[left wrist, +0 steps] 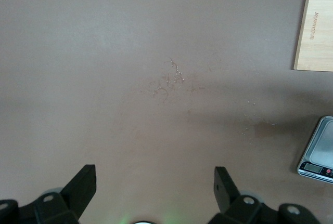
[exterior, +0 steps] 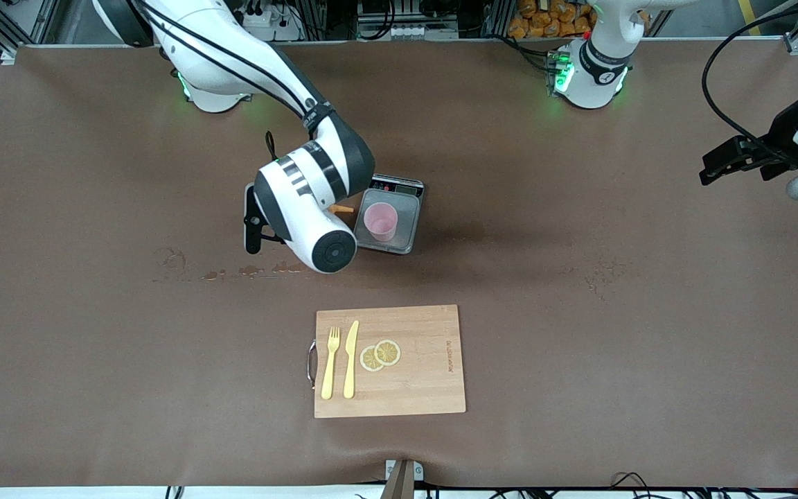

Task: Add sauce to pink cup with both arms
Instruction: 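Turn the bottle upright and carry it back with the right gripper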

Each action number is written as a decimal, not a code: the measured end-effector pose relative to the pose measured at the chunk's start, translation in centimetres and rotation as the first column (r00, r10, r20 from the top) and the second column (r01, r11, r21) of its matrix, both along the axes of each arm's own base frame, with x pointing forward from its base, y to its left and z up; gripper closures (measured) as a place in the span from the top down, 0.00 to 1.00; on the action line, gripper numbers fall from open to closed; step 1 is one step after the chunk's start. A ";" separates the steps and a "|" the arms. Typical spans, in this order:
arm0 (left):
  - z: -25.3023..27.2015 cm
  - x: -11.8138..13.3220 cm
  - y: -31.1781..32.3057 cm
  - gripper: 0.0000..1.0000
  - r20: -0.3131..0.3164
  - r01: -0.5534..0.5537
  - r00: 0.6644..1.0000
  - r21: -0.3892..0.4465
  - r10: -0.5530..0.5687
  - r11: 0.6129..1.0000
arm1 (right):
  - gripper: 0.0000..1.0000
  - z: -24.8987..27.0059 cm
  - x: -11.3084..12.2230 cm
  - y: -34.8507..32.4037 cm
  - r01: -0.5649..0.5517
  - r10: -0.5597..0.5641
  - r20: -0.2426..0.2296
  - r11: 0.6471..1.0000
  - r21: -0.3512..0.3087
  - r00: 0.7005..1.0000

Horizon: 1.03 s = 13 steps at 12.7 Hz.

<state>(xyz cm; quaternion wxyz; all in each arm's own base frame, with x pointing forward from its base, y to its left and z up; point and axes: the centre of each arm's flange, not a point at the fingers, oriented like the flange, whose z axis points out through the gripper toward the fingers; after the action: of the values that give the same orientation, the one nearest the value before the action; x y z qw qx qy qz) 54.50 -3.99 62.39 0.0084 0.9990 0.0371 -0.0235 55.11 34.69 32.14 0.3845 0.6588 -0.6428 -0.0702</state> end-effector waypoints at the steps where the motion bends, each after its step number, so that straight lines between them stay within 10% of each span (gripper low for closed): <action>1: 0.0 0.0 0.0 1.00 0.001 0.000 1.000 0.000 0.000 1.000 | 0.40 0.1 0.8 -0.8 0.034 -0.033 -0.012 0.998 0.058 0.999; 5: 0.1 0.1 0.0 1.00 0.010 -0.001 1.000 -0.001 0.001 1.000 | 0.40 1.2 4.7 -6.7 0.118 -0.101 -0.076 0.958 0.261 0.992; 9: 0.1 0.1 0.0 1.00 0.011 0.000 1.000 -0.001 0.000 1.000 | 0.40 2.8 7.7 -13.6 0.167 -0.108 -0.142 0.838 0.520 0.984; 13: 0.1 0.1 0.0 1.00 0.011 0.000 1.000 -0.001 0.000 1.000 | 0.40 4.1 9.0 -17.9 0.204 -0.126 -0.166 0.744 0.636 0.978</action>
<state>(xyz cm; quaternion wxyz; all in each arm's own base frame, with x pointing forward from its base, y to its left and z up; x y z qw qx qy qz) 54.63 -3.99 62.49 0.0090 0.9991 0.0373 -0.0180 64.07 16.78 36.23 0.1599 0.6864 -0.6117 -0.3593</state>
